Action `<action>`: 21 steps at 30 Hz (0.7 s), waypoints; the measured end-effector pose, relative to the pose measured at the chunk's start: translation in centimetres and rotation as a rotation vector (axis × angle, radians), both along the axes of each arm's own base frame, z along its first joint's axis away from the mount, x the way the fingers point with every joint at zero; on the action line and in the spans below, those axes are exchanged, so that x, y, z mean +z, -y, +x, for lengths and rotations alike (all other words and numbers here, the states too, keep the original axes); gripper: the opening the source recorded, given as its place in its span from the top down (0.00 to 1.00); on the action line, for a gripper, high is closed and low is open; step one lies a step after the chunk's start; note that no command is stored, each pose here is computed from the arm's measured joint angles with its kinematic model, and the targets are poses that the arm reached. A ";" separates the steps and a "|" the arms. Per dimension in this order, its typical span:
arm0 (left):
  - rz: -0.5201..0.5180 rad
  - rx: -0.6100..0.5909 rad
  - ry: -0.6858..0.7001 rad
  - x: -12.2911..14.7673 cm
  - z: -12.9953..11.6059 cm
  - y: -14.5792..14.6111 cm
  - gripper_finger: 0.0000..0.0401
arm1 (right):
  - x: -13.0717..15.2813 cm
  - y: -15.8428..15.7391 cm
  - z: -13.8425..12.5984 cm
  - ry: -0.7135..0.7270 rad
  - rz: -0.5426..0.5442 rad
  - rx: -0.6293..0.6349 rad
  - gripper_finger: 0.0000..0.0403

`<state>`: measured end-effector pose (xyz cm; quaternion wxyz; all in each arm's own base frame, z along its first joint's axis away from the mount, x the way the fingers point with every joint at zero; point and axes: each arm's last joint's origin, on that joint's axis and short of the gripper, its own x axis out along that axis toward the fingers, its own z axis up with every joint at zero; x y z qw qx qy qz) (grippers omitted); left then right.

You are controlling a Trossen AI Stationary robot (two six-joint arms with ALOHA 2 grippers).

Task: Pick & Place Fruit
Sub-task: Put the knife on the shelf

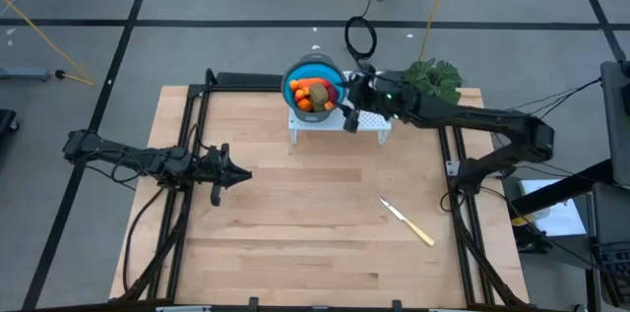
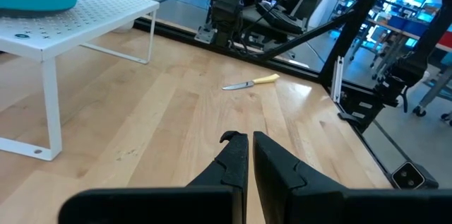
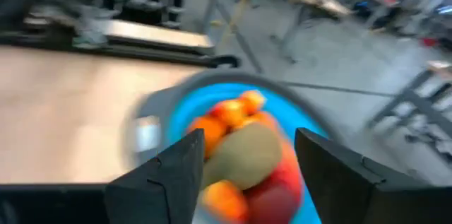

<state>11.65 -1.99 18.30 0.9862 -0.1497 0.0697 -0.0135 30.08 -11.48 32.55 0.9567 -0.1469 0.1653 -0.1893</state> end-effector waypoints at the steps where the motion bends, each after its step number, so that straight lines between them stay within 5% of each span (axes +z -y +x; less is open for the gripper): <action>1: -0.001 0.000 0.000 0.0 0.0 0.0 0.95 | 0.5 -0.8 -0.4 0.001 0.013 0.017 0.47; 7: 0.006 -0.005 0.000 0.0 0.0 0.0 0.95 | 1.6 -5.8 -2.5 -0.087 0.093 0.131 0.61; 21: 0.009 -0.010 -0.001 0.0 0.0 0.0 0.95 | 0.1 -15.8 -5.5 -0.325 0.139 0.130 0.89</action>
